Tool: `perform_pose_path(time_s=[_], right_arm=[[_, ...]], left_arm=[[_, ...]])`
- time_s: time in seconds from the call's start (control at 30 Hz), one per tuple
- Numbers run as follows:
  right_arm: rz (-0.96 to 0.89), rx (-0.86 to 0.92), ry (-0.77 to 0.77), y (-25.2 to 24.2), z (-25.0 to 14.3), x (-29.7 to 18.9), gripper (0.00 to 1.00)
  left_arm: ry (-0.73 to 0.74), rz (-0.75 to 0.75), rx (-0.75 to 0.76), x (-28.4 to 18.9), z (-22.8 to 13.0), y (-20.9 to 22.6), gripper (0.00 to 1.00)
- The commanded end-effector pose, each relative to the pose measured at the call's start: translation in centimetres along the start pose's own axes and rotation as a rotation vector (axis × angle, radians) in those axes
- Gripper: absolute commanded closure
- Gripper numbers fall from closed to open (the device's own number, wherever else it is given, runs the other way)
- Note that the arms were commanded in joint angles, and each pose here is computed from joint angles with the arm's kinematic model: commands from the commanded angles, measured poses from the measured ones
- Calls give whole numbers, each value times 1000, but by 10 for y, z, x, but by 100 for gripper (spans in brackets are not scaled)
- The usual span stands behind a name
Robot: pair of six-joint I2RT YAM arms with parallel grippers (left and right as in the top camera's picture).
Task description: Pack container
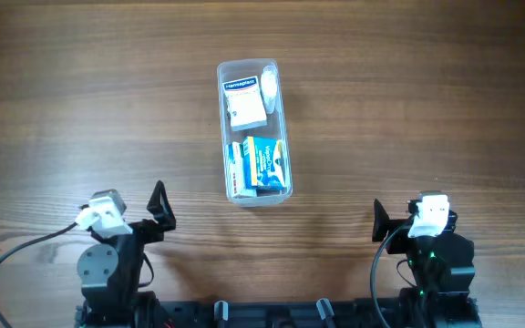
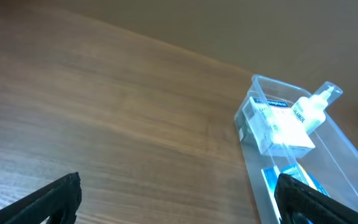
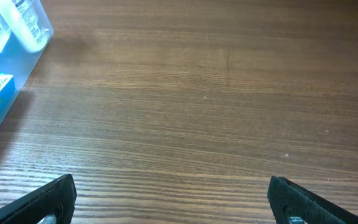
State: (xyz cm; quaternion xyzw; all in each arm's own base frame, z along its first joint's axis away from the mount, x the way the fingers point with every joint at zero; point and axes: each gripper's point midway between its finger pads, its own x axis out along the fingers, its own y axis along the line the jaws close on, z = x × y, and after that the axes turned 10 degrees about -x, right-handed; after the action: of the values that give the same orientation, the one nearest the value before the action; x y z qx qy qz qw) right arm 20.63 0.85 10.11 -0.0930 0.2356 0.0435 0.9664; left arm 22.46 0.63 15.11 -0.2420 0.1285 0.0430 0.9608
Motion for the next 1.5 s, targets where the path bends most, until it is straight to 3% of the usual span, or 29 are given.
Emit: perform_pose_path(time_s=[0.0,1.47], right_arm=[[-22,-10,-2,-4,-1,0,0],[-22,-10,-2,-4,-1,0,0]], left_arm=[[4,-29,8,6,-10,-2,0],[-7,-7,25,9,-14,0,0]])
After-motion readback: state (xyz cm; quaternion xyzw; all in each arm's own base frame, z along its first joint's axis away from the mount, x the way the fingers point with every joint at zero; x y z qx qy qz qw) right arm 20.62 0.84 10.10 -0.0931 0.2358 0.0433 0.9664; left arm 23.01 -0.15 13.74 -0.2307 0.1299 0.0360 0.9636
